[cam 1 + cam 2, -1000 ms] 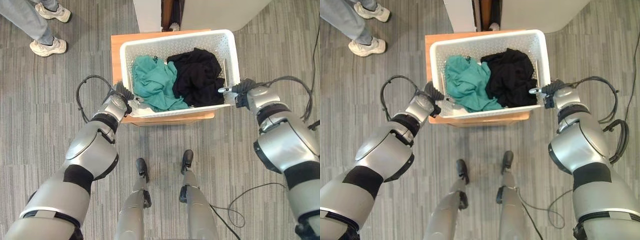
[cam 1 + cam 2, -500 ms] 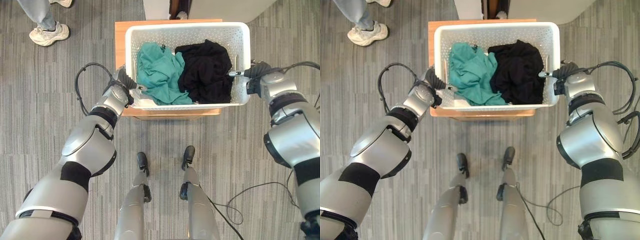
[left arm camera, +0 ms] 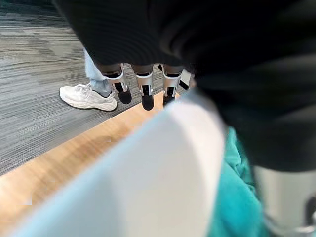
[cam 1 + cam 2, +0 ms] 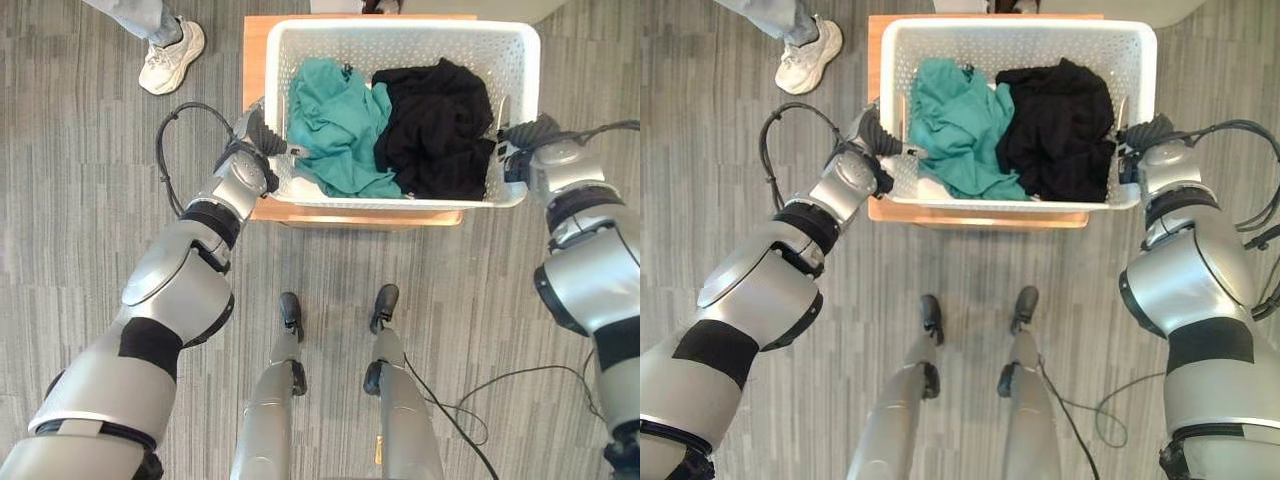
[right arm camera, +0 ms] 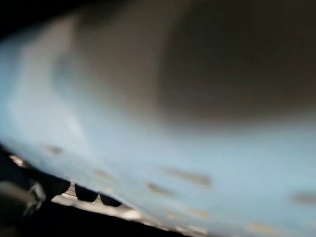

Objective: Grab the laundry basket,head to the washer,open it,put in the laundry and shut it.

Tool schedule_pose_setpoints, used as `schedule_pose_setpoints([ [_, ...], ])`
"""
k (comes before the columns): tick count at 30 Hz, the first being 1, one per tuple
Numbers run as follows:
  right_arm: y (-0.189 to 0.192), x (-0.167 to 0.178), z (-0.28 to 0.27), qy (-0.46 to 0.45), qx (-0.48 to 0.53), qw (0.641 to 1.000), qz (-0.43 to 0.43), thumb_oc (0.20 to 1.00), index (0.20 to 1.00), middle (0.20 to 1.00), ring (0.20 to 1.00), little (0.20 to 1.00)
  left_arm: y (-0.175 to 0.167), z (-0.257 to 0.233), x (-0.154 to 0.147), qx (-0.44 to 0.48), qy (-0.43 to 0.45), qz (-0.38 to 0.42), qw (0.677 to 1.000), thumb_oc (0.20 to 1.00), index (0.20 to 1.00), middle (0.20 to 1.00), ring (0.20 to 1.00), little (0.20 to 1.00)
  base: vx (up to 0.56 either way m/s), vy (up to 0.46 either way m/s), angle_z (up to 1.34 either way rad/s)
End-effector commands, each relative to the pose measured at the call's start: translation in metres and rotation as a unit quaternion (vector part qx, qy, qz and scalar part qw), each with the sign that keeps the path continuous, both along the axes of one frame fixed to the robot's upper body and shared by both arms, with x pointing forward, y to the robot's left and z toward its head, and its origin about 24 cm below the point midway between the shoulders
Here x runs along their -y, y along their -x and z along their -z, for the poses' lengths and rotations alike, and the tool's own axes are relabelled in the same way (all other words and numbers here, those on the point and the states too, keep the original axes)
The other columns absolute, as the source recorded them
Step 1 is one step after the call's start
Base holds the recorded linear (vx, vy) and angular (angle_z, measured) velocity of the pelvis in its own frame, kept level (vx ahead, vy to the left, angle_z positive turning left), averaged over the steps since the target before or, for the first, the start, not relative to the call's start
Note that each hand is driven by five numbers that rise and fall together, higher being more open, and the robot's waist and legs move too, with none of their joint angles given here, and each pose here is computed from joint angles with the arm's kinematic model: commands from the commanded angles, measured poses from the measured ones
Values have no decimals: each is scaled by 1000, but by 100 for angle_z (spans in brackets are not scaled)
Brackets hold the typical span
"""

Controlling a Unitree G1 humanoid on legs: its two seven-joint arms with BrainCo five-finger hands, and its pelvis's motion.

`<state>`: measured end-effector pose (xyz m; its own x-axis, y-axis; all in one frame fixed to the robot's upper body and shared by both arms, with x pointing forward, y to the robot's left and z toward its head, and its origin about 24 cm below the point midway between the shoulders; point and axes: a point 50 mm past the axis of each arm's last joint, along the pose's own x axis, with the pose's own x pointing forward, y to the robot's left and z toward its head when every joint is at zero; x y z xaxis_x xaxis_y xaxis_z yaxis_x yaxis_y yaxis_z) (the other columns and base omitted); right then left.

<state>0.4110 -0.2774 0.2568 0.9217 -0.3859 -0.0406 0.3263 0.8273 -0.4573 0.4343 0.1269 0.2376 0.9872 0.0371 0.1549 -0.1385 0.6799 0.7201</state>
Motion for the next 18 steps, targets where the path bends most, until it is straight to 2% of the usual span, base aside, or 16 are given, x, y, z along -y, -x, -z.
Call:
schedule_pose_setpoints([
  [1,5,-1,-58,-16,79,997,-9,200,200,200,200,200,0,-13,9,8,-48,-9,999,1000,1000,1000,1000,1000,0,0,0],
  [2,3,-3,-51,-19,75,997,-15,200,200,200,200,200,0,-10,9,4,-45,-7,999,282,282,282,282,282,0,0,0],
  [3,2,-5,-48,-20,74,997,-20,200,200,200,200,200,0,-8,10,1,-42,-6,999,200,200,200,200,200,0,0,0],
  [12,-16,-57,3,-37,60,991,-113,200,200,200,200,200,-1,-3,-13,2,-17,-36,999,200,200,200,200,200,-35,-10,-1],
  [18,-13,-90,51,-63,70,980,-175,200,200,200,200,200,2,23,-20,2,-36,-46,998,200,200,200,200,200,-40,-33,-4],
])
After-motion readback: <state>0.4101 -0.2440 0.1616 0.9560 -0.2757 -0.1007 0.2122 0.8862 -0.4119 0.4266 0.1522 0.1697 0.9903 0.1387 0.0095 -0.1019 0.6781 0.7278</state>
